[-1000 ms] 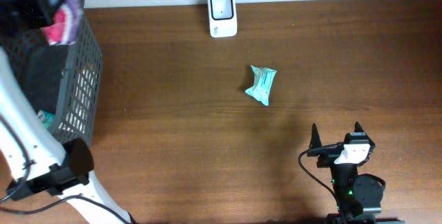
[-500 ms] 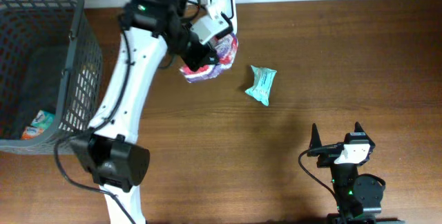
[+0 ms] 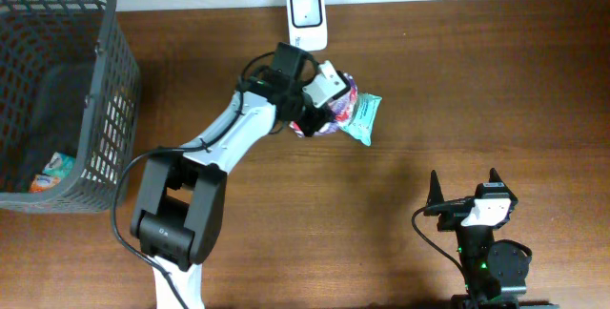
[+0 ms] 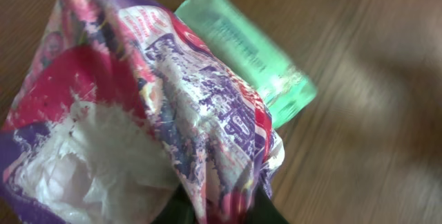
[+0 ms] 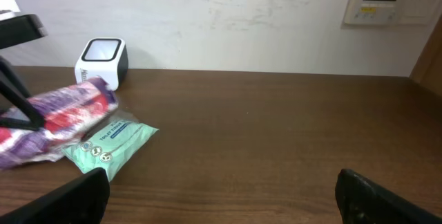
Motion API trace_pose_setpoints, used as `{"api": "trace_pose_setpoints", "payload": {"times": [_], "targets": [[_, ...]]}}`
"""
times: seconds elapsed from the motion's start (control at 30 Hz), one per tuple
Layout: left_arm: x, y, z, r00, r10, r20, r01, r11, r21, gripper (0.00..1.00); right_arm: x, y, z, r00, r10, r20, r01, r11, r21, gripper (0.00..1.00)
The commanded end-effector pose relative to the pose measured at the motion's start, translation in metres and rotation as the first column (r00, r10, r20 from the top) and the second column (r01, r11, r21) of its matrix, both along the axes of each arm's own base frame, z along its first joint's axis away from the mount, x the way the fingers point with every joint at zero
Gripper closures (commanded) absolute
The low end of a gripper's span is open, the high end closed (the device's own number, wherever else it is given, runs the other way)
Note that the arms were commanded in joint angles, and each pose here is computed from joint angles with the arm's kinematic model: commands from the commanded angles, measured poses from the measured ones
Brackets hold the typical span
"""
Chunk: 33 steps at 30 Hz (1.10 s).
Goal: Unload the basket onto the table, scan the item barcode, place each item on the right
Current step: 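Place the red-purple pack with the left gripper beside the wipes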
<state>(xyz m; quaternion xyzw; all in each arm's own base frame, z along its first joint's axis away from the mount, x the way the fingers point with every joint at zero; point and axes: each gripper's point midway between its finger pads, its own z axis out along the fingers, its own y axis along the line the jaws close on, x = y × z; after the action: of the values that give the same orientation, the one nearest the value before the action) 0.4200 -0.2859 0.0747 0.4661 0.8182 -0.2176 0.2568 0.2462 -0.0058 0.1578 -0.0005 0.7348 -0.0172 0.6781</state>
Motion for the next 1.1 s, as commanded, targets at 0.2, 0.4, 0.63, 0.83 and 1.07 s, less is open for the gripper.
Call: {"api": "trace_pose_setpoints", "payload": {"times": [0.2, 0.4, 0.63, 0.83, 1.07], "targets": [[-0.001, -0.043, 0.044, 0.996, 0.088, -0.021, -0.090, 0.986, -0.137, 0.50, 0.000, -0.003, -0.004, 1.000, -0.013, -0.007, 0.013, 1.000, 0.003, 0.01], [0.030, 0.031, 0.104, 0.958, 0.273, 0.088, -0.261, 0.957, -0.127, 0.27, 0.000, -0.003, -0.004, 1.000, -0.013, -0.007, 0.013, 1.000, 0.003, 0.01], [0.018, -0.020, 0.086, 0.975, 0.218, -0.052, -0.224, 0.946, -0.234, 0.63, 0.000, -0.003, -0.004, 1.000, -0.013, -0.007, 0.013, 1.000, 0.003, 0.01], [0.014, -0.063, 0.010, 0.971, 0.240, 0.021, -0.238, 0.969, -0.074, 0.80, 0.000, -0.003, -0.004, 1.000, -0.013, -0.007, 0.013, 1.000, 0.003, 0.01], [0.042, -0.038, 0.026, 0.916, 0.364, 0.168, -0.367, 0.930, -0.009, 0.82, 0.000, -0.003, -0.004, 1.000, -0.013, -0.007, 0.013, 1.000, 0.003, 0.01]]}}
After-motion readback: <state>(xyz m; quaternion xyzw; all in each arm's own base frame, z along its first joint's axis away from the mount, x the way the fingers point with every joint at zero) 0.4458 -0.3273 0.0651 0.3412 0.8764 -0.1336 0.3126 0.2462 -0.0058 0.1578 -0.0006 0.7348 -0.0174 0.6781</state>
